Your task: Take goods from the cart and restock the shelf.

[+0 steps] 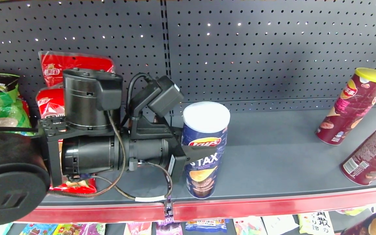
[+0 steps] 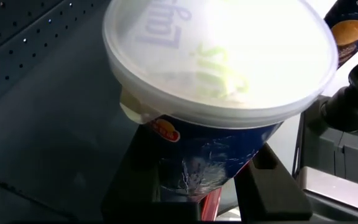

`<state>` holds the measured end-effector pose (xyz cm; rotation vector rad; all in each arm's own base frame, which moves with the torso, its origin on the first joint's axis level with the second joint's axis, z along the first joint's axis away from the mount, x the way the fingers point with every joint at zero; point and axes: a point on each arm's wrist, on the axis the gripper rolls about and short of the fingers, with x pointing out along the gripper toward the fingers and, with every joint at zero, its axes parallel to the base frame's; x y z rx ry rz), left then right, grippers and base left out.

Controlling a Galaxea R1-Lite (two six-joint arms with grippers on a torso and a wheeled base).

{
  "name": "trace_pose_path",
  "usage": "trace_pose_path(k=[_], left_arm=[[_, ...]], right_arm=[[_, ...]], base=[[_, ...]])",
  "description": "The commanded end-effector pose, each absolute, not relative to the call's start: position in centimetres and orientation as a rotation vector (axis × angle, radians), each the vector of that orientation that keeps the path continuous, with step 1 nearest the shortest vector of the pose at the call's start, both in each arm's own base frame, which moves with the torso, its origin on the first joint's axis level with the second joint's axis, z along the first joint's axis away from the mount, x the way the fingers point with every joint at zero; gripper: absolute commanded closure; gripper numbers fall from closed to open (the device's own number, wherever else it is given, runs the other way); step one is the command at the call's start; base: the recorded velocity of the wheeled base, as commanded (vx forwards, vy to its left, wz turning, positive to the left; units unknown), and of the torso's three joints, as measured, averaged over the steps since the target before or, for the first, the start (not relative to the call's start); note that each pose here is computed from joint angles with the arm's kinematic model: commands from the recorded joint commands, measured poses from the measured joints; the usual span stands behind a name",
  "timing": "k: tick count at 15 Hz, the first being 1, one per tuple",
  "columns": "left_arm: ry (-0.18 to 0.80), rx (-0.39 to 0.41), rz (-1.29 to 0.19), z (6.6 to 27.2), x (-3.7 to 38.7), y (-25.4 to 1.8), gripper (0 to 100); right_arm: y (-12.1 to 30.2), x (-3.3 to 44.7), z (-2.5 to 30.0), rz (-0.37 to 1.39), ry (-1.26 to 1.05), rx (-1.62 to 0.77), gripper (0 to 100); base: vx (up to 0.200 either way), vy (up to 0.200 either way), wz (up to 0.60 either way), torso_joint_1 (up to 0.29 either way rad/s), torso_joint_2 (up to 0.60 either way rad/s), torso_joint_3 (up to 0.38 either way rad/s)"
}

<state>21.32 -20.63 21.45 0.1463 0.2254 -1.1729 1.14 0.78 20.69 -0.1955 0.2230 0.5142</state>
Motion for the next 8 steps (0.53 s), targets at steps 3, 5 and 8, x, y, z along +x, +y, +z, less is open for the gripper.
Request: trace_pose_path(k=[3,5,8], left_arm=[[0.228,0.148,-1.172,21.38,21.03,-20.43,100],[0.242,0.151,-1.178,21.01,20.61,-20.29,0],[0.237,0.15,-1.175,21.2,20.32,-20.07,0]], right_arm=[[0.8,1.21,20.69,0.515,0.226,-0.196,100],[0.79,1.17,20.75,0.515,0.221,-0.196,100],[0.9,1.48,21.01,0.52,0.228,-0.198,100]], base=[[0.0,0.0,0.0,0.0,0.0,0.0],[0.0,0.0,0.0,0.0,0.0,0.0],[0.0,0.0,0.0,0.0,0.0,0.0]])
